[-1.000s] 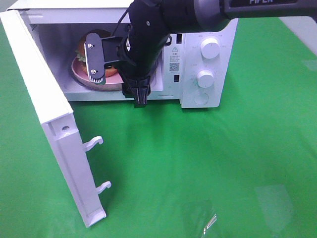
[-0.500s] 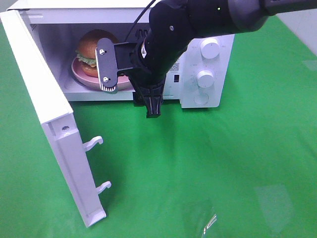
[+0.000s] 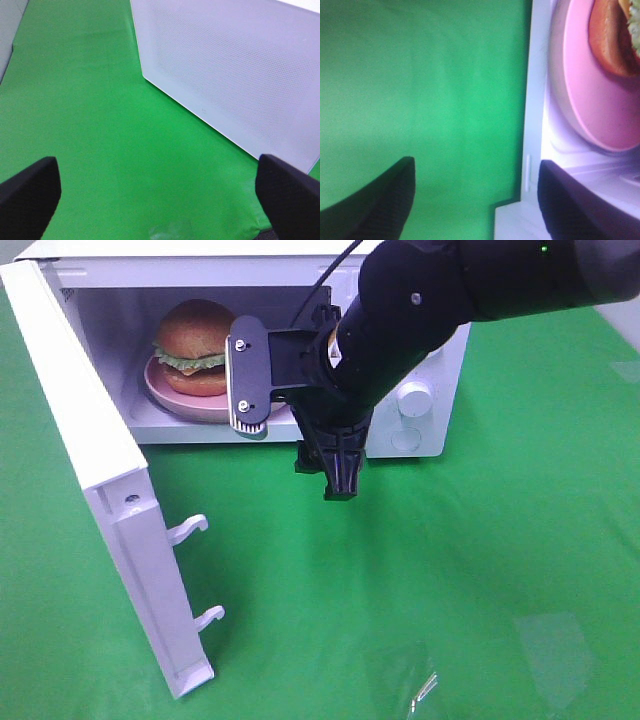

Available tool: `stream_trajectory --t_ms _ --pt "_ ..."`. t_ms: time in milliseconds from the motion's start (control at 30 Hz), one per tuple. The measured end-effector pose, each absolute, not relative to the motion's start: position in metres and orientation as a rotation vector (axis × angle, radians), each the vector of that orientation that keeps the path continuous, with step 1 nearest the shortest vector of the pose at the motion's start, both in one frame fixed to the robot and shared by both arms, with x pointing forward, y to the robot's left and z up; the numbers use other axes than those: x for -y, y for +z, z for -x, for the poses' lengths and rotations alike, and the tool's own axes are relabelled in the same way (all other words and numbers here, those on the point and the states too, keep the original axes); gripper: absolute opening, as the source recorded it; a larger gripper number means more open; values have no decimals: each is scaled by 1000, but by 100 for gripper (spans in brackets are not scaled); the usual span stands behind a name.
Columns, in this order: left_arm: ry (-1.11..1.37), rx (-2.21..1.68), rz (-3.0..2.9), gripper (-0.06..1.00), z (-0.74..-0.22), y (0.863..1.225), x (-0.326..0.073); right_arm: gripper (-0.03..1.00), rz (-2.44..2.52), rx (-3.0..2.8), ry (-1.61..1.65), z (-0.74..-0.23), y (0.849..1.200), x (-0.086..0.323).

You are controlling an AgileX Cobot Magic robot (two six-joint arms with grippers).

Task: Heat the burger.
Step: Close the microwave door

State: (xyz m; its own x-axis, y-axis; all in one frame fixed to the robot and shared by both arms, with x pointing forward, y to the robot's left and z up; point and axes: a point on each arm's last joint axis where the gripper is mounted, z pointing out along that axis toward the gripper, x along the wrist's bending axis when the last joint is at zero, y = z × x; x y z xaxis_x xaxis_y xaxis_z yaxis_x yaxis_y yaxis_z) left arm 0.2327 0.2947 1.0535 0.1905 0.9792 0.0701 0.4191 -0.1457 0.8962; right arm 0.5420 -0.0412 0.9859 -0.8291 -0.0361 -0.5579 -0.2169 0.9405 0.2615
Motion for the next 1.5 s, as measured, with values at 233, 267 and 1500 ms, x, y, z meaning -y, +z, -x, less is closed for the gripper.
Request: stream_trajectory --t_ms 233,267,1500 --pt "914 -1334 -1693 98 -233 1054 -295 69 86 -2535 455 -523 996 58" --pt "914 -1334 -1693 98 -233 1054 -295 69 86 -2535 455 -523 996 58" --pt "914 -1334 -1693 98 -233 1054 -295 69 -1283 -2444 491 -468 1054 169"
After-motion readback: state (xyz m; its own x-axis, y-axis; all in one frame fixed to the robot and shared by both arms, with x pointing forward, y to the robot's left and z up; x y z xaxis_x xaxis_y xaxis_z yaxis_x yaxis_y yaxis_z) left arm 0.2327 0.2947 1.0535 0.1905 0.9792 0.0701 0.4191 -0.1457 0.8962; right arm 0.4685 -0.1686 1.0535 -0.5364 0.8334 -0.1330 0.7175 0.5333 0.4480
